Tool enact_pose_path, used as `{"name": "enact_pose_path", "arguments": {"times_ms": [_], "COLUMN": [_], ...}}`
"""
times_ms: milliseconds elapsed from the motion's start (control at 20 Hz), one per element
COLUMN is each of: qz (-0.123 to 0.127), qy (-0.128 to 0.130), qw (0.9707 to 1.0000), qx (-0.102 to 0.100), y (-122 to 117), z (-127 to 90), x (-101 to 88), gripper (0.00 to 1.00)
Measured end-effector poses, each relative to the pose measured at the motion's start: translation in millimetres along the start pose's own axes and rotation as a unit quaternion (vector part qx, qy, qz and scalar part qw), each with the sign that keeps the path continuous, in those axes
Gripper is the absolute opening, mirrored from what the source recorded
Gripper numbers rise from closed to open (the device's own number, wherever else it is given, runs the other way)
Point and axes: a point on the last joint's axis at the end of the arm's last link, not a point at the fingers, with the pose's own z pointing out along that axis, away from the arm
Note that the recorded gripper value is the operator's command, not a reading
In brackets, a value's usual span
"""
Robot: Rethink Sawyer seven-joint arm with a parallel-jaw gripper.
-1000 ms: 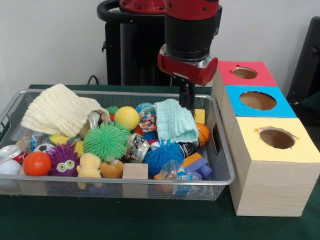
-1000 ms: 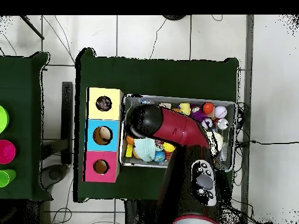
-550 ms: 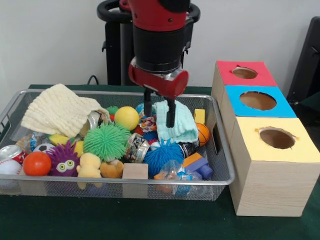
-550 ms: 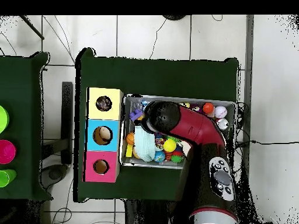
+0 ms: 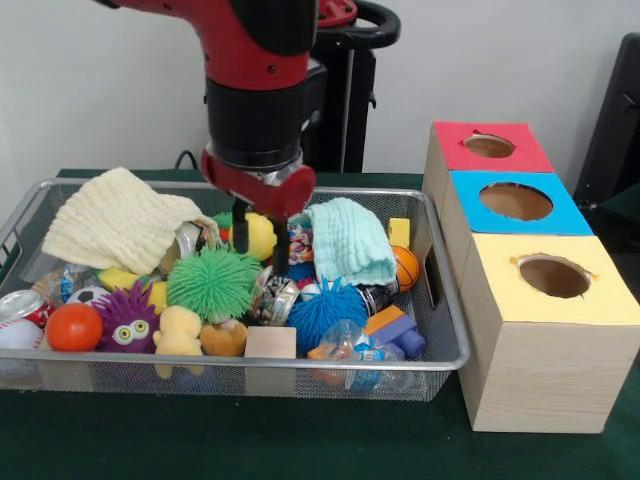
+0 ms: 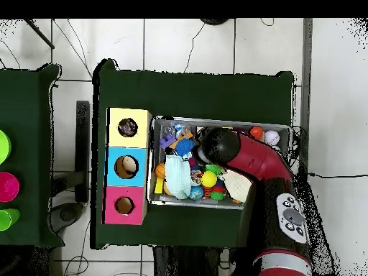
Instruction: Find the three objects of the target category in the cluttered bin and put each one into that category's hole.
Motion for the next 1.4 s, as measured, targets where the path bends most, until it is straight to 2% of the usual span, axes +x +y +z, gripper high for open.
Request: {"name": "enact_pose_path", "arguments": {"times_ms": [300,550,900,1050,1400], "qz": [0.015,0.008,-0.003,-0.004,0.008], "qy": [-0.009,-0.002,0.016,0.021,0.022], "qw": [0.9998,0.9999,0.9995,0.9993,0.9988], "qx": [-0.001,0.009,0.026,0.03,0.044], "y": [-21.3,-23.9,-21.8,-20.8,-35.7], "z": [25.2,44.4,51.3,52.7,55.9], "x": [-6.2,17.7,50.8,59.4,59.4], "gripper": [1.0,1.0,1.0,1.0,1.0]}}
